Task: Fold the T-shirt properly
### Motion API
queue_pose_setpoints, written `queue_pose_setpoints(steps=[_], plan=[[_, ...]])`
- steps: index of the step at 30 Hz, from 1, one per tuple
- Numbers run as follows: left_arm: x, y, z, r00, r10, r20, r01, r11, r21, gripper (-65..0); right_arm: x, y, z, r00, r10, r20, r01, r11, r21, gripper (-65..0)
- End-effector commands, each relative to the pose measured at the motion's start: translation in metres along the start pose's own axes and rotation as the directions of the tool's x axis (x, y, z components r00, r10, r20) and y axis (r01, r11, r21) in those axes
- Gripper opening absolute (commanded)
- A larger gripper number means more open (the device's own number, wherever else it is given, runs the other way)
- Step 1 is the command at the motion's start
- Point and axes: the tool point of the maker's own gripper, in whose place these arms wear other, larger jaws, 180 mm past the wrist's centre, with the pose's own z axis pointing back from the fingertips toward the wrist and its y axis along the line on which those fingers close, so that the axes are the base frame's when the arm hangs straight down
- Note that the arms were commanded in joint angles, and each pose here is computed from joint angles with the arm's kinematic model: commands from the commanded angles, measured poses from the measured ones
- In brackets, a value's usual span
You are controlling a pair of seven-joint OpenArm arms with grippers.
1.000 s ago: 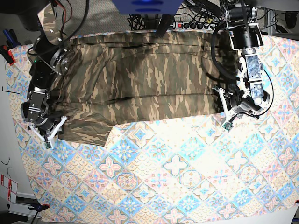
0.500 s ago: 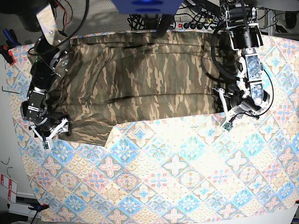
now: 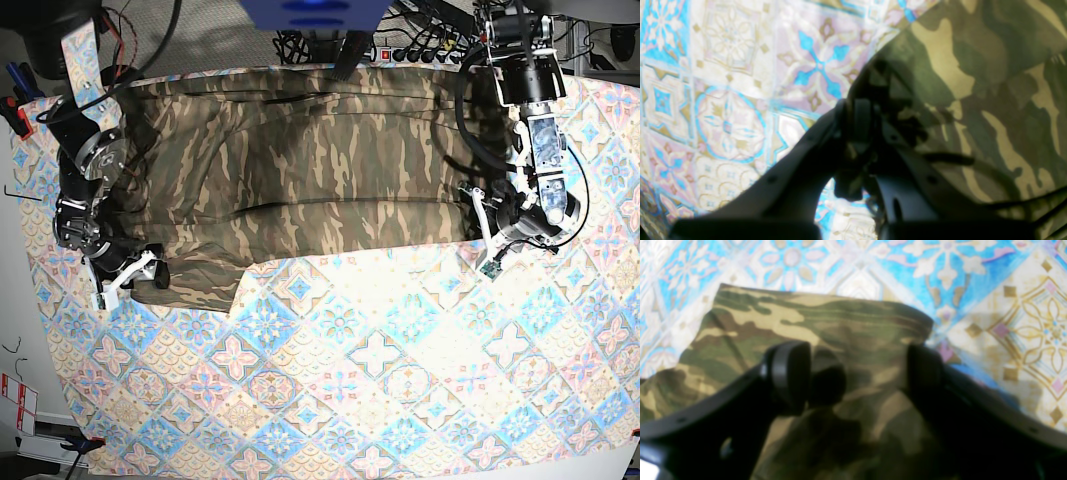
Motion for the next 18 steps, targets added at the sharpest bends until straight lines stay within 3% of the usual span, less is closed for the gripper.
queue_pose_setpoints(steps=[1, 5, 9, 15, 18], plan=[[0.013, 0.012, 0.007, 0.999, -0.005, 0.038, 0.003, 0.999, 0.033, -62.0, -0.005, -0.003, 0.001, 0.998, 0.028, -0.064, -0.029, 1.0, -0.003, -20.7], [0.013, 0.012, 0.007, 0.999, -0.005, 0.038, 0.003, 0.999, 0.033, -62.0, -0.024, 0.004, 0.0, 0.977, 0.127, -0.17, -0.124, 0.992, 0.026, -22.4], [0.012, 0.012, 0.007, 0.999, -0.004, 0.037, 0.003, 0.999, 0.032, -62.0, -0.038, 0.036, -0.014, 0.958, 0.18, -0.224, -0.163, 0.982, 0.094, -37.2], [0.012, 0.012, 0.007, 0.999, -0.005, 0.036, 0.004, 0.999, 0.033, -62.0, -0.044, 0.041, -0.015, 0.941, 0.208, -0.265, -0.185, 0.977, 0.11, -63.8], [0.01, 0.011, 0.007, 0.999, -0.005, 0.033, 0.004, 1.0, 0.031, -62.1, -0.039, 0.035, -0.013, 0.937, 0.218, -0.274, -0.199, 0.975, 0.094, -63.5]])
